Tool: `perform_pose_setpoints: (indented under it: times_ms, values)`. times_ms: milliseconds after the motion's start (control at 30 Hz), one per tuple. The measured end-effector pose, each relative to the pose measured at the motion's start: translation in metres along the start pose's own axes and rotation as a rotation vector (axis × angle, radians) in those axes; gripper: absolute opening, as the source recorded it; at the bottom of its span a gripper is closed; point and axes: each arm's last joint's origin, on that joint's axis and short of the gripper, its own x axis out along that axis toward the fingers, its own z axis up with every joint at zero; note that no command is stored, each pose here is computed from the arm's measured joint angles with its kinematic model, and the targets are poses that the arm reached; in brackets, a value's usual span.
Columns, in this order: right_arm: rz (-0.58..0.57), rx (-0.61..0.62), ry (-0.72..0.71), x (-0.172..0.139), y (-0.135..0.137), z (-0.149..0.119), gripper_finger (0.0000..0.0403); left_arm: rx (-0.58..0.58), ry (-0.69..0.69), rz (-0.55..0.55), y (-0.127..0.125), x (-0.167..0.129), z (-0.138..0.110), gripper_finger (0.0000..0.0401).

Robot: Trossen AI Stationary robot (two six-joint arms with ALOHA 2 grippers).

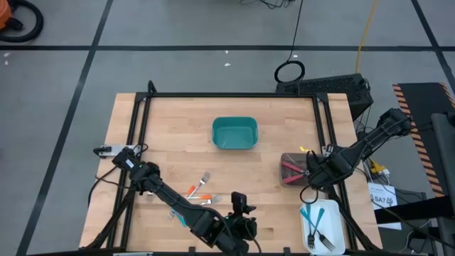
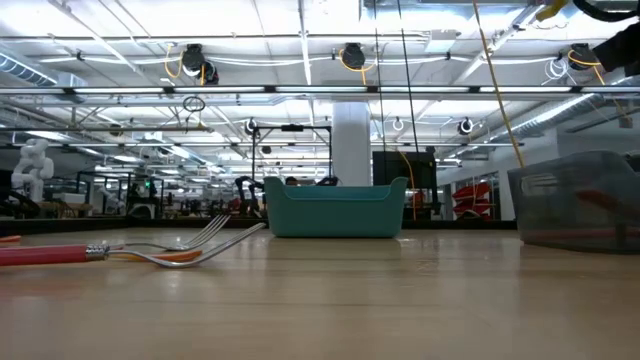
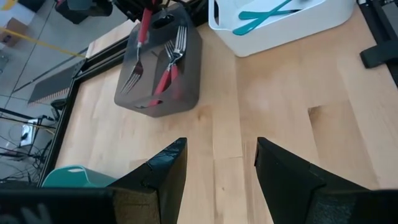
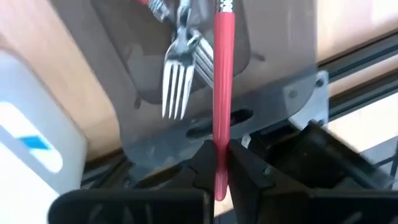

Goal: Sort silverware by color (type)
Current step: Put the pink fork into the black bin

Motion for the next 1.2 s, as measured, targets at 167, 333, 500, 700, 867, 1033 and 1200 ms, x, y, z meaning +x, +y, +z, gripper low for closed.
perform_pose_setpoints:
  times_ms: [167, 333, 500, 700, 867, 1033, 1200]
  values:
    - [0.000, -0.032, 0.001, 0.000, 0.002, -0.003, 0.0017, -0.001, 0.001, -0.001, 0.000, 0.000, 0.000, 0.0186]
    - [-0.008, -0.061, -0.009, 0.000, 0.005, -0.007, 0.0016, -0.007, 0.001, -0.001, 0.000, 0.000, 0.000, 0.0186]
    - [-0.034, -0.070, -0.056, 0.000, 0.005, -0.008, 0.0025, -0.012, 0.002, 0.000, 0.001, 0.001, 0.000, 0.0186]
    - [-0.046, -0.055, -0.190, 0.000, 0.009, -0.003, 0.0077, -0.025, 0.007, -0.010, 0.003, 0.003, 0.000, 0.0186]
    - [-0.070, -0.051, -0.226, 0.000, 0.009, -0.002, 0.0128, -0.027, 0.010, -0.029, 0.003, 0.003, 0.000, 0.0186]
    - [-0.038, -0.005, -0.253, -0.005, 0.011, -0.002, 0.0157, -0.013, 0.028, -0.033, 0.002, 0.003, -0.002, 0.0186]
    - [0.113, -0.018, -0.544, -0.025, 0.034, 0.000, 0.0161, 0.015, 0.098, -0.038, -0.004, -0.005, -0.012, 0.0186]
